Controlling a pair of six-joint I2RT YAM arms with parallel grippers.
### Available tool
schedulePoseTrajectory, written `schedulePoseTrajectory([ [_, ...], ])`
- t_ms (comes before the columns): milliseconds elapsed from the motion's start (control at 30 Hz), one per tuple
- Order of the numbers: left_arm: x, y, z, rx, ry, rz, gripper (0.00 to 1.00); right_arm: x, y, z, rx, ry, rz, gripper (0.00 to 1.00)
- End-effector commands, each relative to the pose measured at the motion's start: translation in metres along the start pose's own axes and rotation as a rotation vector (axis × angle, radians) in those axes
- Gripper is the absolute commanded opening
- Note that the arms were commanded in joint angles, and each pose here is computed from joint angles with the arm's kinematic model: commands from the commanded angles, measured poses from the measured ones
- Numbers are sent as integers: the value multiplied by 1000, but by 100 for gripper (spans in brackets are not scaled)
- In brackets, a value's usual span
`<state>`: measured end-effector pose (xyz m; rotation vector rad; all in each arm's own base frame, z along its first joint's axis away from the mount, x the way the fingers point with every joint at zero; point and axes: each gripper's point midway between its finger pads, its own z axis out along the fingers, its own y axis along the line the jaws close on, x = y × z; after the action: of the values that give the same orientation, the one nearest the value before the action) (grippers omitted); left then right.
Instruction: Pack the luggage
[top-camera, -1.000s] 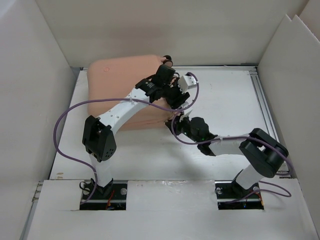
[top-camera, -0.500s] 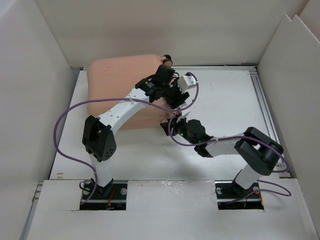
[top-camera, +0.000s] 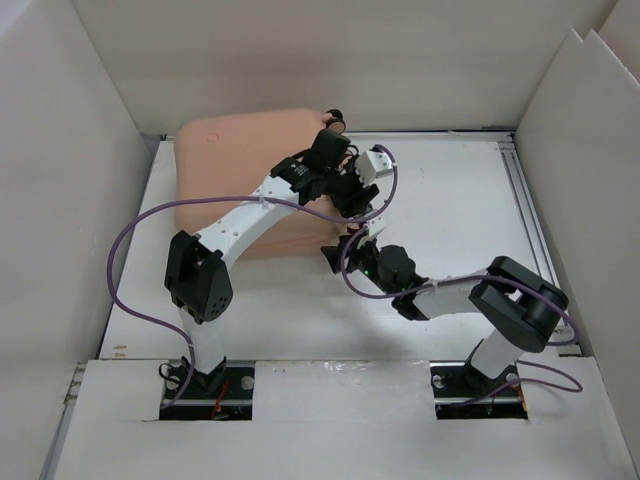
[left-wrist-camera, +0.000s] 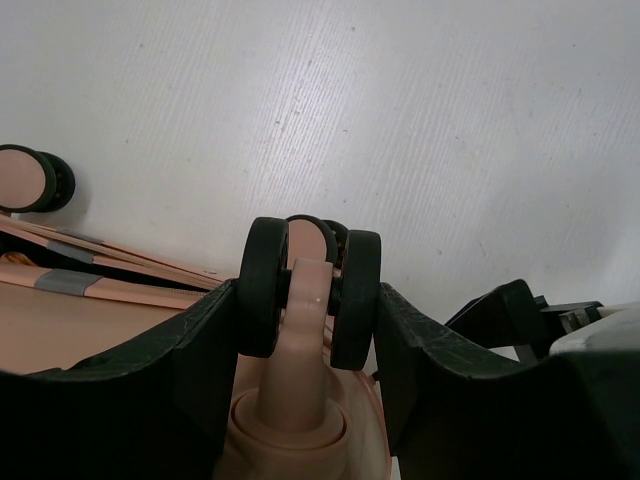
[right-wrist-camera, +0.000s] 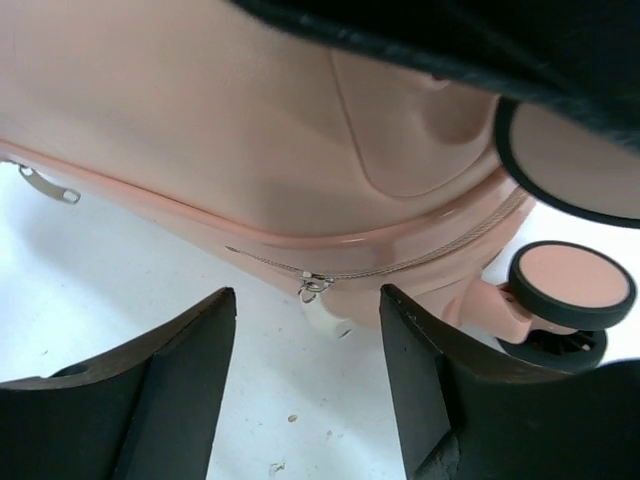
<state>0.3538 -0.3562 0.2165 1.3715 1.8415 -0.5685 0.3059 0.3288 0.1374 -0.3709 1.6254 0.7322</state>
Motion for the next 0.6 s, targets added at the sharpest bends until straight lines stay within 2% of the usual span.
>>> schedulePoseTrajectory([
  [0,-79,-20,-35,34,-240,47,0,-41,7,-4,-11,-134,23,65],
  [167,-77,-19,-33,26,-237,37,0,-45,4,7,21,-146,27,60],
  [200,-78,-19,-35,23,-245,41,0,-37,2,9,29,-116,21,60],
  [300,-80,-20,-38,19,-255,46,0,-34,1,15,46,-89,15,55],
  [433,-82,-17,-38,7,-260,48,0,-24,-7,15,94,-38,23,43],
  [567,-88,-17,-44,1,-276,55,0,-16,-7,12,105,1,13,42],
])
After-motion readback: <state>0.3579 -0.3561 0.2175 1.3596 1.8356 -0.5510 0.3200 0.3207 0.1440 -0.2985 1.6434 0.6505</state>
